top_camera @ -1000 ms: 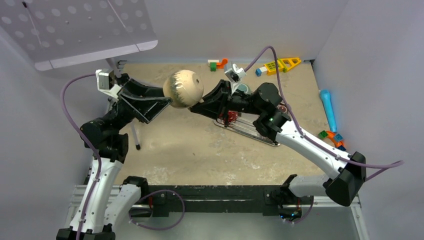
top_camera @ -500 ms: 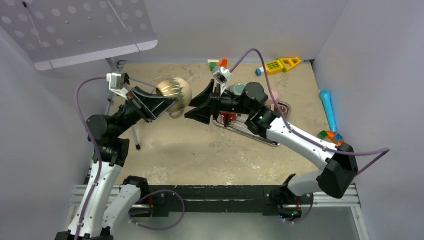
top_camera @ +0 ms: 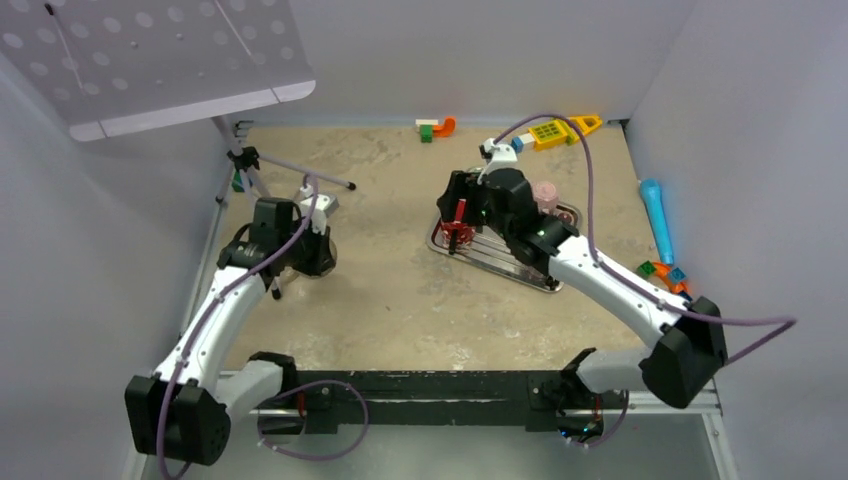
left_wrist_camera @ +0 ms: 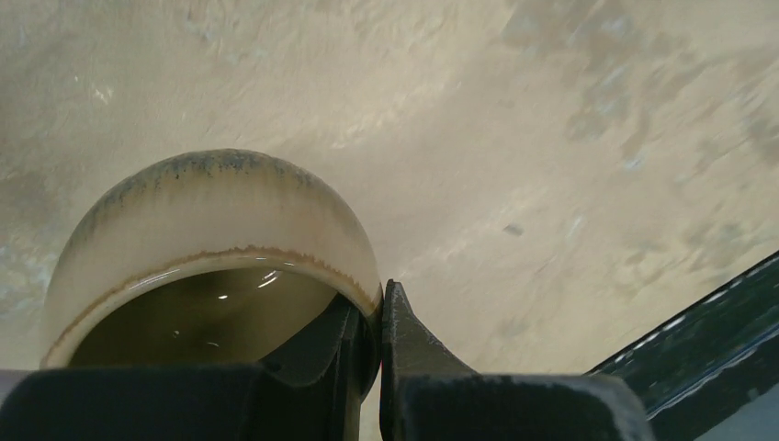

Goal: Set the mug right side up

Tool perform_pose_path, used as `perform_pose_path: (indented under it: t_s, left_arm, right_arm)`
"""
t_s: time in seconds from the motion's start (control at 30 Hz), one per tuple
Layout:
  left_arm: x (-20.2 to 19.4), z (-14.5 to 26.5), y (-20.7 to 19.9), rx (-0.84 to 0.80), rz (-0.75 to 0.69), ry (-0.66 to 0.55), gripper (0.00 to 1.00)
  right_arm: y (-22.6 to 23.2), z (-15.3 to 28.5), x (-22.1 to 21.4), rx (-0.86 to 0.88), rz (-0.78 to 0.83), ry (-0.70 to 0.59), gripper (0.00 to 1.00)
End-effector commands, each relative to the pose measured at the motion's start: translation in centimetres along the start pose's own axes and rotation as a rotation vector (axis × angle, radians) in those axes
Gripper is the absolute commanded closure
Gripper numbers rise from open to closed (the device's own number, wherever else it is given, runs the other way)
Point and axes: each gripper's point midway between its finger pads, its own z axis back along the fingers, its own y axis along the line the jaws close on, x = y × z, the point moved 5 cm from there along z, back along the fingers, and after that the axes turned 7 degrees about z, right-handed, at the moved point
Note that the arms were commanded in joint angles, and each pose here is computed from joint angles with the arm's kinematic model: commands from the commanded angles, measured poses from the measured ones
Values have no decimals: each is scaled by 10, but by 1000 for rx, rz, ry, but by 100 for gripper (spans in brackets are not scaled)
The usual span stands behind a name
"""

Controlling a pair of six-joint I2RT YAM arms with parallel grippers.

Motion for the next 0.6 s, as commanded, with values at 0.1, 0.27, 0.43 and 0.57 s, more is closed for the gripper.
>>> perform_pose_path:
  t_s: [0.1, 0.27, 0.43, 0.57]
  left_arm:
    - [37, -5, 13, -6, -392, 112, 100]
    - [43, -33, 13, -42, -360, 136, 100]
    - [48, -58, 11, -110, -344, 105, 100]
    - [45, -82, 11, -152, -208, 172, 100]
  right_arm:
    - [-45, -31, -32, -397, -117, 70, 20]
    - [-52, -53, -60, -450, -131, 103, 24]
    - [-46, -70, -78, -486, -92, 132, 28]
    - [-47, -75, -92, -488, -74, 152, 29]
